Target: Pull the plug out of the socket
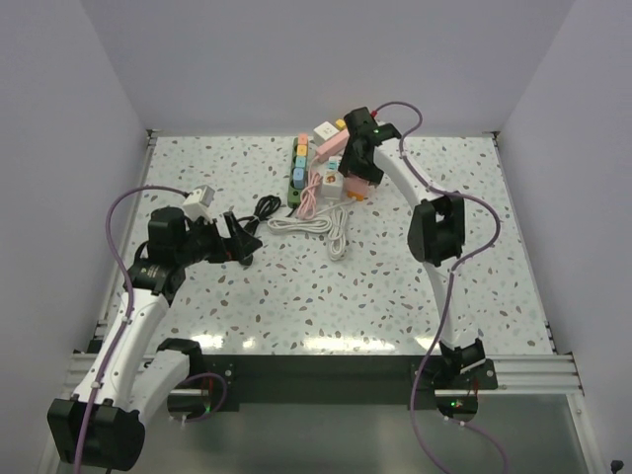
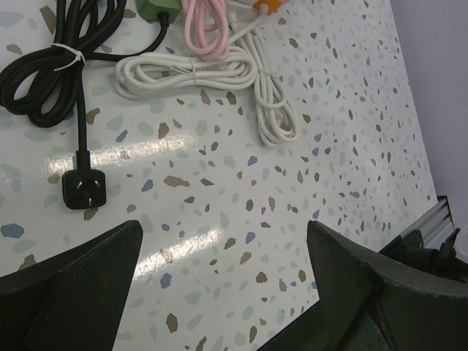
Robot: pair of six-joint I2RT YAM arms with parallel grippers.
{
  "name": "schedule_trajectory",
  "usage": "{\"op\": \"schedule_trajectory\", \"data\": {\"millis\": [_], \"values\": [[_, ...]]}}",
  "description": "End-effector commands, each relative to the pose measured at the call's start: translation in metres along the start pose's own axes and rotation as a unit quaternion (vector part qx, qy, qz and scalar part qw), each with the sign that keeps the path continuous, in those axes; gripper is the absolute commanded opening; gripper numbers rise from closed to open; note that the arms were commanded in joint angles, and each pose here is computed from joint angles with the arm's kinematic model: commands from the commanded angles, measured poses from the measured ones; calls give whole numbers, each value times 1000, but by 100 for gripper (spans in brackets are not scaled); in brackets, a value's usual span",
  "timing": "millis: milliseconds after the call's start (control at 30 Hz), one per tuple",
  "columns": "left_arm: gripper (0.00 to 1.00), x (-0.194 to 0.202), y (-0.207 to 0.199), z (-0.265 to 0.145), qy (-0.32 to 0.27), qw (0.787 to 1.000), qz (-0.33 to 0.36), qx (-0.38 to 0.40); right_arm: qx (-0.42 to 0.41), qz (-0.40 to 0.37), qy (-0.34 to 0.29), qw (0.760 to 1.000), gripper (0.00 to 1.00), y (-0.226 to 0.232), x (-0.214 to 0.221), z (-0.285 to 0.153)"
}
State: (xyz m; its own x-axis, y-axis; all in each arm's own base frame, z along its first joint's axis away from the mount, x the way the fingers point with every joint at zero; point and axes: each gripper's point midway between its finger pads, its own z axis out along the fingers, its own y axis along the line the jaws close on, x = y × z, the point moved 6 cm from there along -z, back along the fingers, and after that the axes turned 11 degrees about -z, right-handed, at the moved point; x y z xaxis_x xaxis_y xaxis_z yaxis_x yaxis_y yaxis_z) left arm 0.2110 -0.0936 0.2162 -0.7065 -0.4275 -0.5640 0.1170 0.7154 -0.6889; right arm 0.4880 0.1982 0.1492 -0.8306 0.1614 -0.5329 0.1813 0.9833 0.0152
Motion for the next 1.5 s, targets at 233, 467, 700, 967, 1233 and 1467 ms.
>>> {"op": "schedule_trajectory", "data": {"millis": [233,467,700,967,1233,1467], "values": [[100,-2,-7,-2,-11,1000,3,17,11,-38,45,998,36,-10,21,26],[100,1,-12,-3,5,999,6,40,-85,-136,66,985,0,-39,63,-32],[100,8,-16,11,31,997,0,64,-177,-170,123,962,0,-81,159,-98],[100,35,-18,36,70,995,-17,69,-244,-203,115,941,0,-111,234,-155],[100,57,-30,66,100,993,-16,57,-266,-172,103,943,0,-105,243,-147],[100,44,-43,65,77,995,-9,58,-272,-154,84,946,0,-78,212,-153]]}}
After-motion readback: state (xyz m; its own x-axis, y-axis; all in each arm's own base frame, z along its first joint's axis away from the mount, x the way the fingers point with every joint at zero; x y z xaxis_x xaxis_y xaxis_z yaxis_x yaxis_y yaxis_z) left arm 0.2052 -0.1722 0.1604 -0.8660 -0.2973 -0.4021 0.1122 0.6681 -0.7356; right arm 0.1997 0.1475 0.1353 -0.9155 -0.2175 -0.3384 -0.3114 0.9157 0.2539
